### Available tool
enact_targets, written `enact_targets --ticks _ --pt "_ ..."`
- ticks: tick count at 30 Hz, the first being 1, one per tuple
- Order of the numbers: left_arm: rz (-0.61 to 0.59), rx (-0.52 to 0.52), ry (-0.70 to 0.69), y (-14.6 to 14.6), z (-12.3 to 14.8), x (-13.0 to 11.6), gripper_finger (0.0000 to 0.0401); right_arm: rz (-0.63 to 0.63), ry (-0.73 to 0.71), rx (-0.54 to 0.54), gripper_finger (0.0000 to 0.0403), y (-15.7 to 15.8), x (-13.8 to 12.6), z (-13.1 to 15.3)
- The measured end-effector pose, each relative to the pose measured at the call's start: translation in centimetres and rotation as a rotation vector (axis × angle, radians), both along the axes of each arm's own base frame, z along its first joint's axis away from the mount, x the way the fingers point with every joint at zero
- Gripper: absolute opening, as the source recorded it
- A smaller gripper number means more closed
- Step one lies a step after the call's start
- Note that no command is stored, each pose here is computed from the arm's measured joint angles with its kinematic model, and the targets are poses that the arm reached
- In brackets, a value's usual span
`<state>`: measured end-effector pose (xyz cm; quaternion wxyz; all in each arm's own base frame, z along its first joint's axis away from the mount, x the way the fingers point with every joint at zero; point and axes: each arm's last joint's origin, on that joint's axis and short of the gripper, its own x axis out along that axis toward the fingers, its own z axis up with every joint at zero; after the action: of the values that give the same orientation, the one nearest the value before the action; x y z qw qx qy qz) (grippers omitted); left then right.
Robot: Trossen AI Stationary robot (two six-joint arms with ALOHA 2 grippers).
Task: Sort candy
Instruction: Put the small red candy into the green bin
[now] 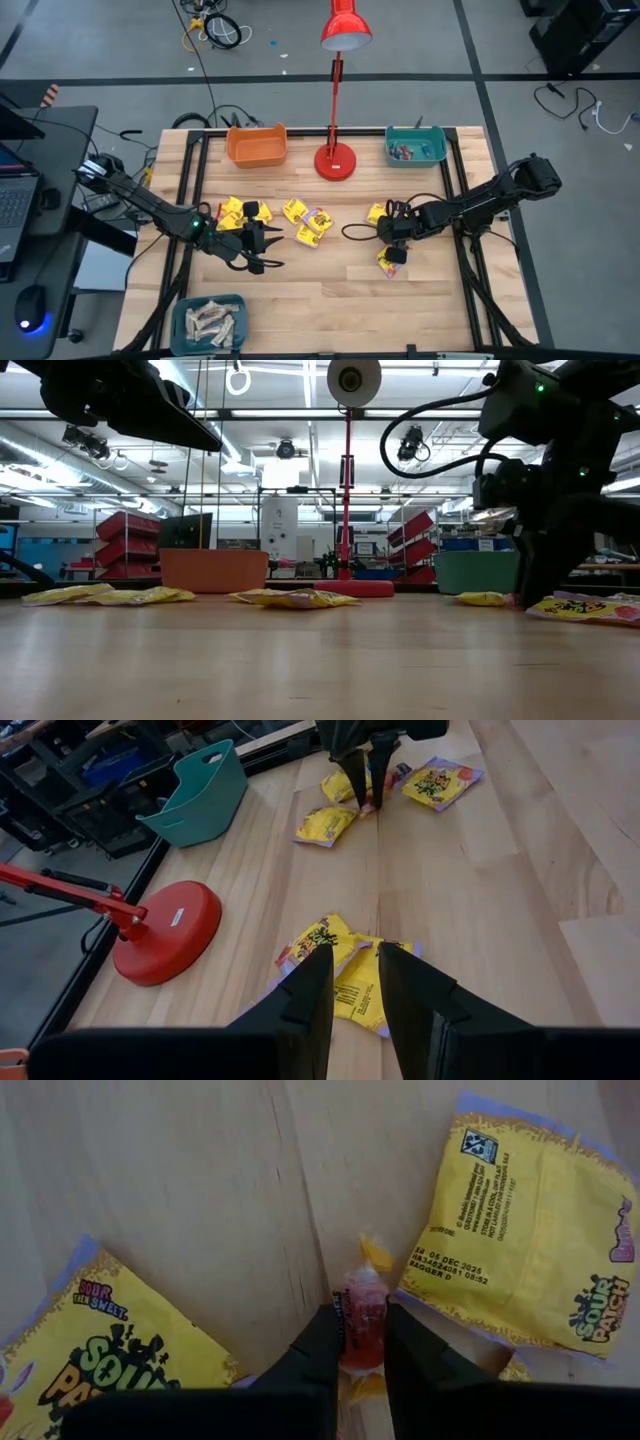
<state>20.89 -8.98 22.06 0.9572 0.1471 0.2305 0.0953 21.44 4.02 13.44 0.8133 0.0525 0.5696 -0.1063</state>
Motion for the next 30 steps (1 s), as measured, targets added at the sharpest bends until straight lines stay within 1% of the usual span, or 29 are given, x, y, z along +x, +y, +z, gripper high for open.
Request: enact_targets --ticks 5,11,17,22,24,26,28,30 --pt "0.0 0.0 0.001 0.0 0.0 0.0 0.0088 -0.006 0.008 0.0 0.0046 0.1 0.6 1.1" --pt "0.0 0.001 0.002 0.0 0.0 0.0 0.0088 -0.016 0.023 -0.002 0.0046 0.3 1.6 3.3" --pt "0.0 0.002 0.003 0.0 0.0 0.0 0.0088 -0.003 0.004 -0.008 0.0046 0.5 2.7 5.9" --pt "0.0 0.003 0.004 0.0 0.0 0.0 0.0088 0.0 -0.039 -0.016 0.0046 -0.2 3.9 8.3" --pt "-0.001 0.003 0.003 0.0 0.0 0.0 0.0088 -0.023 -0.061 -0.035 0.0046 -0.7 4.3 9.2" --pt "-0.001 0.0 -0.004 0.0 0.0 0.0 0.0088 -0.073 -0.086 -0.074 0.0046 -1.4 4.7 10.1" --pt "-0.001 -0.002 -0.008 0.0 0.1 0.0 0.0088 -0.15 -0.106 -0.109 0.0046 -2.4 5.0 10.9" --pt "-0.001 -0.001 -0.007 0.0 0.1 0.0 0.0088 -0.229 -0.118 -0.114 0.0046 -3.6 5.2 11.7"
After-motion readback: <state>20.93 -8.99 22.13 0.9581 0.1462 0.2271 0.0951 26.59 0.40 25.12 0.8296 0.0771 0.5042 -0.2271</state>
